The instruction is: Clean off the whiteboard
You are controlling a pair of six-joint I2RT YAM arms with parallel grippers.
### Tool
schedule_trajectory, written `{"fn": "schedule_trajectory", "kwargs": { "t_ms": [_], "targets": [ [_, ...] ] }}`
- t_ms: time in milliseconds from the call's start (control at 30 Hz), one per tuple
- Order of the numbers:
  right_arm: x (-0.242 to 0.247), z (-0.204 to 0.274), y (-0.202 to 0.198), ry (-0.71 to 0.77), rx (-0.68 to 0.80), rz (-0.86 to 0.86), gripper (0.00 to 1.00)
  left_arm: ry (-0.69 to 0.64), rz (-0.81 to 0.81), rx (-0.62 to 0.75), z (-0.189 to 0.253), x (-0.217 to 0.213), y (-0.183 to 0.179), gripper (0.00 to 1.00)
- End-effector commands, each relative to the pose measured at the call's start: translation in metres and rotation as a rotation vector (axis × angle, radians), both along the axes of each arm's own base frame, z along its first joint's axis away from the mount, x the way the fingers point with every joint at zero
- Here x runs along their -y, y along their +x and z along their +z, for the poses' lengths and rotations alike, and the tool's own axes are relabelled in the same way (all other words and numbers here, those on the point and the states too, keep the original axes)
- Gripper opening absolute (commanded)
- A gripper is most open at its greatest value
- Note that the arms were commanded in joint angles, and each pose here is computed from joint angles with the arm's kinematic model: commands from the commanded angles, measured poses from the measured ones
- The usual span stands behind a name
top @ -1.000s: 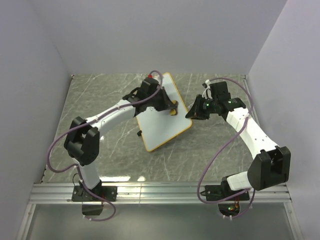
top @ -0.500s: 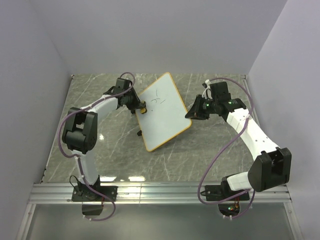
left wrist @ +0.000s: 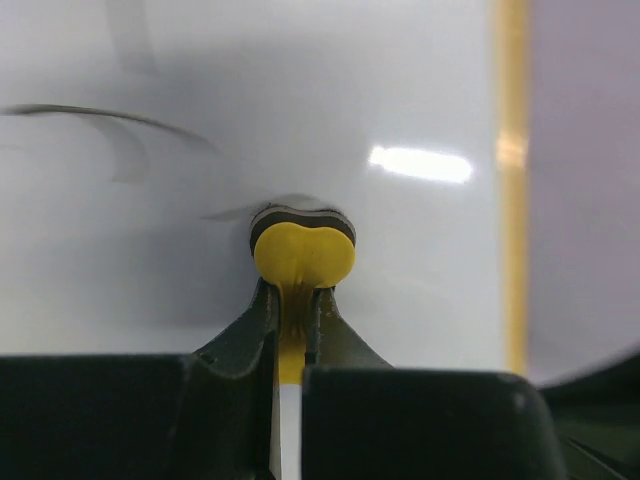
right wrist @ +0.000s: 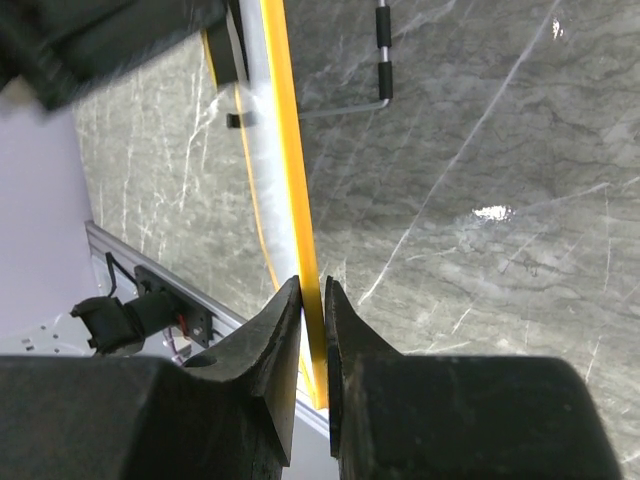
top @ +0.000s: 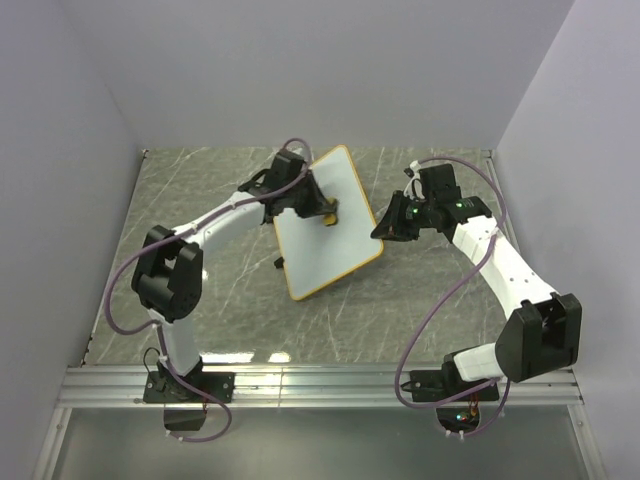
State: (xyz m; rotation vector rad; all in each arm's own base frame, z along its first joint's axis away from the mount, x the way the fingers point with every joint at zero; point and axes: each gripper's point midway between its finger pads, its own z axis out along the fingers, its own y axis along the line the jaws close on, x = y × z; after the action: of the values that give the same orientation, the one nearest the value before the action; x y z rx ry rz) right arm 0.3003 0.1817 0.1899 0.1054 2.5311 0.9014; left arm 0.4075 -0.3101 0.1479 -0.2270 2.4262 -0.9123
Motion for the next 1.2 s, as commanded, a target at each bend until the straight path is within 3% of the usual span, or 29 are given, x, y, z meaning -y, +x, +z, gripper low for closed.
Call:
{"fn": "schedule_trajectory", "kwargs": {
  "t_ms": [0,100,300,433,600,800,933,1167],
  "targets": [
    [-0.004,-0.003,0.009,-0.004,0.006,-0.016,0.00,-0.187,-0.139,0.004,0.047,0.078,-0.036,0.00],
    [-0.004,-0.005,0.008,-0.006,0.004,-0.015,0.00,-0.204,-0.152,0.055,0.071,0.092,-0.019,0.00],
    [-0.002,-0.005,0.006,-0.014,0.006,-0.014,0.00,-0.148,-0.104,0.031,0.058,0.073,0.025,0.00],
    [0.002,0.000,0.006,-0.034,0.018,-0.016,0.00,-0.064,-0.030,-0.026,0.022,0.025,0.043,0.00],
    [0.003,-0.001,0.006,-0.042,0.023,-0.017,0.00,0.048,-0.002,-0.093,-0.029,-0.028,0.022,0.00],
    [0.000,-0.005,0.007,-0.028,0.006,-0.020,0.00,0.117,0.105,-0.165,-0.076,-0.100,0.030,0.00],
    [0.000,-0.004,0.009,-0.026,0.007,-0.020,0.00,0.102,0.051,-0.130,-0.067,-0.094,0.038,0.00],
    [-0.003,-0.007,0.009,-0.017,0.005,-0.020,0.00,-0.018,-0.141,0.022,0.007,-0.030,0.045,0.00]
  ]
}}
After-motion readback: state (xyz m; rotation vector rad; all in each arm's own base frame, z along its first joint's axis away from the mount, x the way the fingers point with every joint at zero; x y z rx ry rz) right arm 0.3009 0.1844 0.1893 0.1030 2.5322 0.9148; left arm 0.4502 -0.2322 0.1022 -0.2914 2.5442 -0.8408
